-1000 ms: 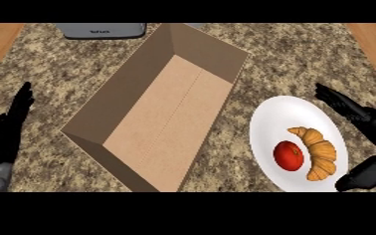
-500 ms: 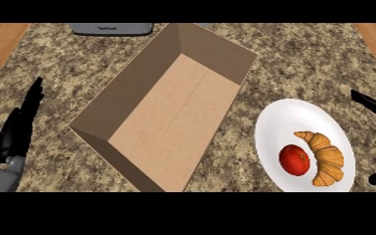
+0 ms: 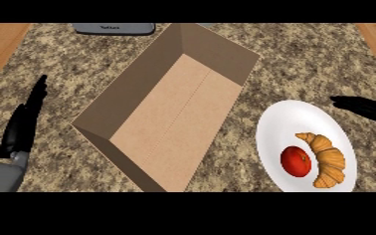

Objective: Pick the croissant from the plate and place it in the cardboard box

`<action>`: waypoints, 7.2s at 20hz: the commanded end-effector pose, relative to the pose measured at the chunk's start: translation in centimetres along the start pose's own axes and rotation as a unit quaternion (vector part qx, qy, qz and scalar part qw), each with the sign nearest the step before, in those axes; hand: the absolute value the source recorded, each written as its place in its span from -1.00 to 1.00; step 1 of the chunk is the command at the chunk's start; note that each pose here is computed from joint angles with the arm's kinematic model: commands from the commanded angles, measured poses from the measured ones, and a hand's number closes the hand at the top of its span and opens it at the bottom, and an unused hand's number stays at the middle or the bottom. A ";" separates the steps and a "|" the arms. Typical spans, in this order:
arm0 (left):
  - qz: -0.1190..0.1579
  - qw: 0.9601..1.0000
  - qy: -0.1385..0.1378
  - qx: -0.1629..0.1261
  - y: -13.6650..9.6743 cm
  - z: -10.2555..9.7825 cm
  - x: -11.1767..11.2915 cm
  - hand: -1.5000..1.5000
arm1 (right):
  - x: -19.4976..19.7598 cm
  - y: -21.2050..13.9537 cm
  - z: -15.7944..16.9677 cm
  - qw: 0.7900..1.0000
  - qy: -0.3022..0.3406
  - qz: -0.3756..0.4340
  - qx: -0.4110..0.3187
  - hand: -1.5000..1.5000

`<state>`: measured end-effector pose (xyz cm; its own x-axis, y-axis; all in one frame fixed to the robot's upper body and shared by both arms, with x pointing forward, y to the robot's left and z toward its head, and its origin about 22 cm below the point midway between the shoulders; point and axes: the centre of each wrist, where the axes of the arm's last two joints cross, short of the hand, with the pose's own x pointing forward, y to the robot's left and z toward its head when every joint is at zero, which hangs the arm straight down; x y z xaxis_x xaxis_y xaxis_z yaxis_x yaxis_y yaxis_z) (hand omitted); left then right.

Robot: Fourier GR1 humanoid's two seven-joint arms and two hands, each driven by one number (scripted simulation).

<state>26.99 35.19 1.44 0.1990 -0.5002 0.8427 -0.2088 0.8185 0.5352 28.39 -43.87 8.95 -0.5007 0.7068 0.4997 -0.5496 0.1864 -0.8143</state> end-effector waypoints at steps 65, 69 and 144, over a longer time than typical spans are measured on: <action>-0.003 1.000 0.016 0.013 2.3 0.9 -0.5 0.00 | 7.5 5.9 -11.9 0.974 0.163 0.098 -0.125 1.00; -0.002 1.000 0.016 0.009 1.1 0.9 -2.3 0.00 | 8.4 3.8 -10.0 0.951 0.176 0.149 -0.205 1.00; -0.009 1.000 0.016 0.011 0.3 0.9 -2.1 0.00 | 17.3 -8.2 -29.5 0.854 -0.020 -0.308 -0.419 -1.00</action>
<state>26.39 35.77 1.36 0.2160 -0.5004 0.8384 -0.2207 0.8114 0.5412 43.28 -8.49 15.00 -0.3262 0.3063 0.8943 -0.0699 0.9357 -0.3459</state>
